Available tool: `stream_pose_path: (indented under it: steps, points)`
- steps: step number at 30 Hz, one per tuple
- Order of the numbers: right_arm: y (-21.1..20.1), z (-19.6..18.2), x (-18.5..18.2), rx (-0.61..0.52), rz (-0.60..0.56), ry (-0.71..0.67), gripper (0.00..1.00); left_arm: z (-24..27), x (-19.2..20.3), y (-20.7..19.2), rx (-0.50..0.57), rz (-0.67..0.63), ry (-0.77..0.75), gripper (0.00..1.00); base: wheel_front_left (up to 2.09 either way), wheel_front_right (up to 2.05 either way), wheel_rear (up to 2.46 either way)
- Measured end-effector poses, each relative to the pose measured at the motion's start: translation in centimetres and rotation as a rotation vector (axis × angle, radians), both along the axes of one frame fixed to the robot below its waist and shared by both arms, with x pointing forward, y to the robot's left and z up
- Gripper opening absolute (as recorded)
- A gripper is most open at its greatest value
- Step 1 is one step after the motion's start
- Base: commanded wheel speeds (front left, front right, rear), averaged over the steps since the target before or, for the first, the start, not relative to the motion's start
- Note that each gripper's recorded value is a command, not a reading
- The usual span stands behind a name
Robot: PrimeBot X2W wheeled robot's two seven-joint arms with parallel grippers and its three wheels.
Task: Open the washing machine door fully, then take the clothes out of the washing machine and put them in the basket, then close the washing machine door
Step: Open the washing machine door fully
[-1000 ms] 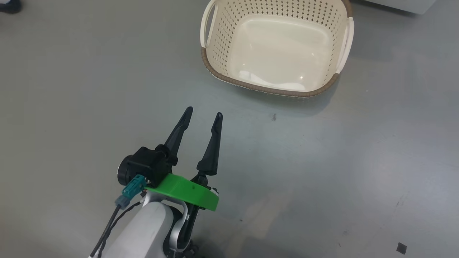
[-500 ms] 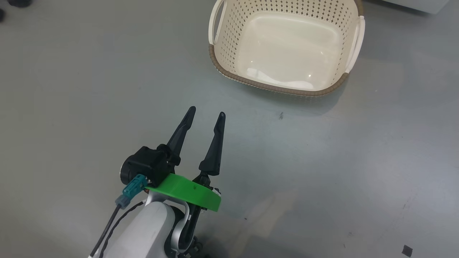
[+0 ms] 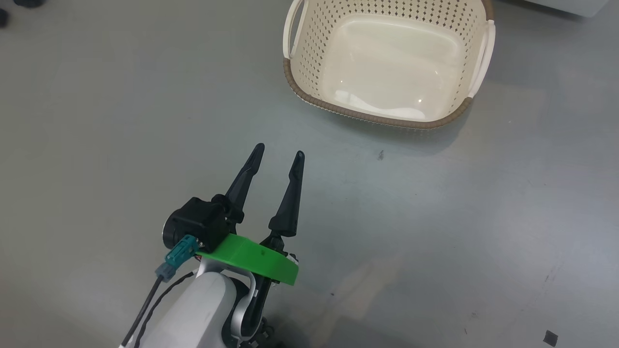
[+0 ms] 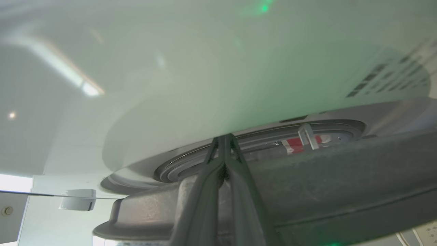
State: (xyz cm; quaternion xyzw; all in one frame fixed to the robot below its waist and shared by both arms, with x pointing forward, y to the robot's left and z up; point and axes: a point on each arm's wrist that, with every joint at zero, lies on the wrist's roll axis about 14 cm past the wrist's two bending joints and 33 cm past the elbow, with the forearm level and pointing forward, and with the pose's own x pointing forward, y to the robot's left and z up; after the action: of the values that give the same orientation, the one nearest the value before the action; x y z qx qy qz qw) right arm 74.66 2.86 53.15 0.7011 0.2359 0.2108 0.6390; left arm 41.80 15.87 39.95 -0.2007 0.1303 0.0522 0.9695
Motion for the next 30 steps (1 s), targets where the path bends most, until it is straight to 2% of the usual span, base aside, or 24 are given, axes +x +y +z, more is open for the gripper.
stream_pose_path:
  steps: [12,30]
  points:
    - [0.1,-0.2,-0.4,-0.034,0.024,0.017,0.0,0.3,0.1,0.0,0.0,0.001,-0.008,1.0,0.0,0.0,0.0]
    - [0.4,-0.1,-2.9,-0.074,0.098,0.054,0.0,1.9,0.2,-0.4,0.004,-0.012,-0.053,1.0,0.0,0.0,0.0]
